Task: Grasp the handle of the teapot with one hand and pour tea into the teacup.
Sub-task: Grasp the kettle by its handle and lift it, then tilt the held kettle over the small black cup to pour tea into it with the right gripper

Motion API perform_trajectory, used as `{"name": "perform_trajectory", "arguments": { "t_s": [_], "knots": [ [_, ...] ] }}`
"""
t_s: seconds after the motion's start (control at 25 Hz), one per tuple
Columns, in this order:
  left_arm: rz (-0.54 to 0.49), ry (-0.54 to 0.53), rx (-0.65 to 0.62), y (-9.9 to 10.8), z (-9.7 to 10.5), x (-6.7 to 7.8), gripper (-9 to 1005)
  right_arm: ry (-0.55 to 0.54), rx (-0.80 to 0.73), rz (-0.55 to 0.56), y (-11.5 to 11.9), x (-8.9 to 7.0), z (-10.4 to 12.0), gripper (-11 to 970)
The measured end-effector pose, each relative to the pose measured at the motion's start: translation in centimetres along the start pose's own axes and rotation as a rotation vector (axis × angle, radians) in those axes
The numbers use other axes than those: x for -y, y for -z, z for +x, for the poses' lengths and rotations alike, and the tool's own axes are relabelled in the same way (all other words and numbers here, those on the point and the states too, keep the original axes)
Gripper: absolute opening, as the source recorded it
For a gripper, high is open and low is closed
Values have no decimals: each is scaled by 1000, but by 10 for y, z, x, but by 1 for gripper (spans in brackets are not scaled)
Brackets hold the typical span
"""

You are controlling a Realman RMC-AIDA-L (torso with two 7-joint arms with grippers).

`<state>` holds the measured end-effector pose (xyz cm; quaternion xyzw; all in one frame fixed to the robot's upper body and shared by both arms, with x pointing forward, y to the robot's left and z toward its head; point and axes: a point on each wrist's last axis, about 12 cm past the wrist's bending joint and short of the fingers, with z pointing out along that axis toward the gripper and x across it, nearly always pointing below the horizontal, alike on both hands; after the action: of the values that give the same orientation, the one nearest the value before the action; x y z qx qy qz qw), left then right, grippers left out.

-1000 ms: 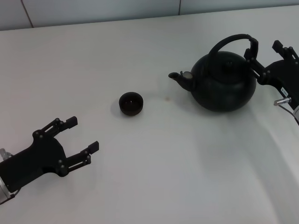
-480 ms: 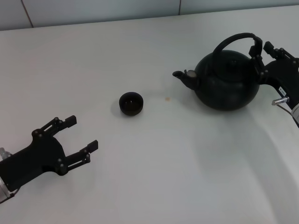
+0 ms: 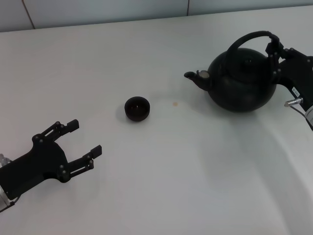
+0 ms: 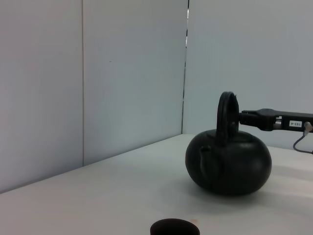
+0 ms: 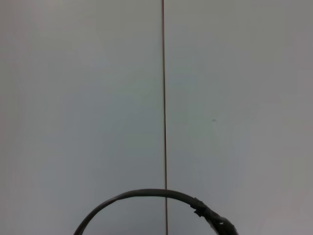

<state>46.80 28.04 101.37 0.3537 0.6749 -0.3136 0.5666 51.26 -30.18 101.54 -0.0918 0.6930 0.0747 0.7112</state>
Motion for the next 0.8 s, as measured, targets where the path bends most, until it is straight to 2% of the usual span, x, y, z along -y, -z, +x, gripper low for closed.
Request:
{"name": "perform_trajectory", "arguments": {
  "t_s": [0.24,0.8],
  "knots": [
    [-2,2,-2,0,1,1,859,-1,32,-7,0,-1,-4,83],
    [1,3,-1,-1,1,3,859,-31,83,-68,-22,-9,-17,82]
  ]
}}
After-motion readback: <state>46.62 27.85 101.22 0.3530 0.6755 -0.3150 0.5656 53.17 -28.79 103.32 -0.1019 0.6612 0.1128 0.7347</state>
